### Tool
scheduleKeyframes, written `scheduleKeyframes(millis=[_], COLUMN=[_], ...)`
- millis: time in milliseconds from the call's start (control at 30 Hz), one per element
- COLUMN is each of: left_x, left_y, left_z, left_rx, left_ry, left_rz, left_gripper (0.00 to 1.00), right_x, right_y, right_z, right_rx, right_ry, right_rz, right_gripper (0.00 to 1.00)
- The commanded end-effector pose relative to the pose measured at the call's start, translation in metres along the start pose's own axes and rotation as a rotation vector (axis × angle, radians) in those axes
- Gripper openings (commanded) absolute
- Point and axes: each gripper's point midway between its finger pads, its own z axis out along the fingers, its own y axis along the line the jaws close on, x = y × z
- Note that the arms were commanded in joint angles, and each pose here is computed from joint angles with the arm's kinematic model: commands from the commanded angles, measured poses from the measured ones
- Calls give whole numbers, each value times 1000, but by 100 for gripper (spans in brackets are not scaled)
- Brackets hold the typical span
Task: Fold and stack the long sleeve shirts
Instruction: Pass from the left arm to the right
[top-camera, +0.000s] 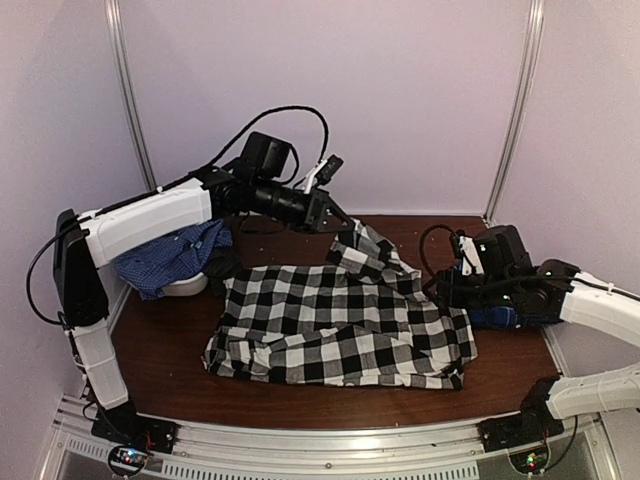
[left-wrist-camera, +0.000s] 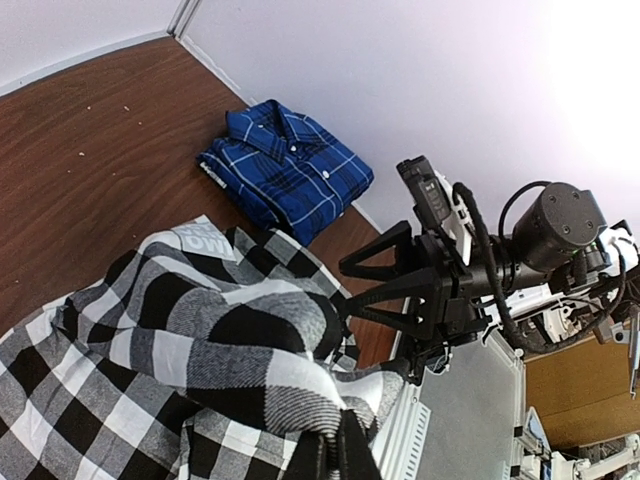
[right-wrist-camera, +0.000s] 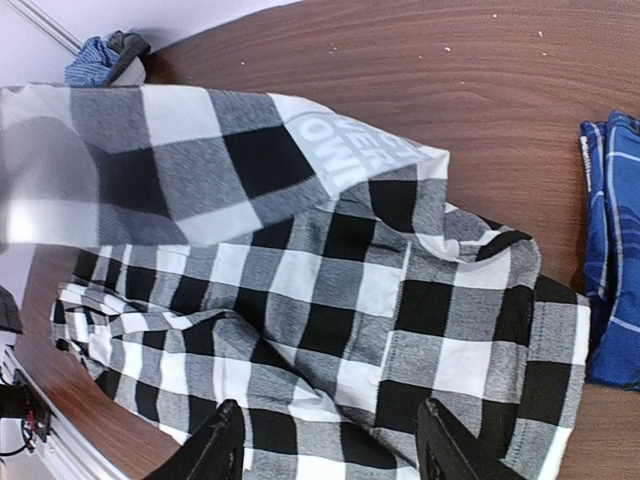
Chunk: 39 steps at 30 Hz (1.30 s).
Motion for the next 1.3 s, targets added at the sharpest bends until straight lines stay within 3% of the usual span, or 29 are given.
scheduleKeyframes(millis=[0, 233, 1267], left_x=[-10, -13, -16], left_y=[-15, -9, 4], left_z=[0, 5, 4], left_rx=[44, 33, -55], left_ry=[-57, -64, -71], left_rz=[16, 3, -29], left_gripper=[0, 0, 0], right_x=[-16, -21, 8], right_y=[31, 45, 29], right_z=[-8, -11, -8], right_rx=[-153, -226, -252], right_ry=[-40, -53, -70], right_rz=[25, 39, 52], right_gripper=[61, 66, 68])
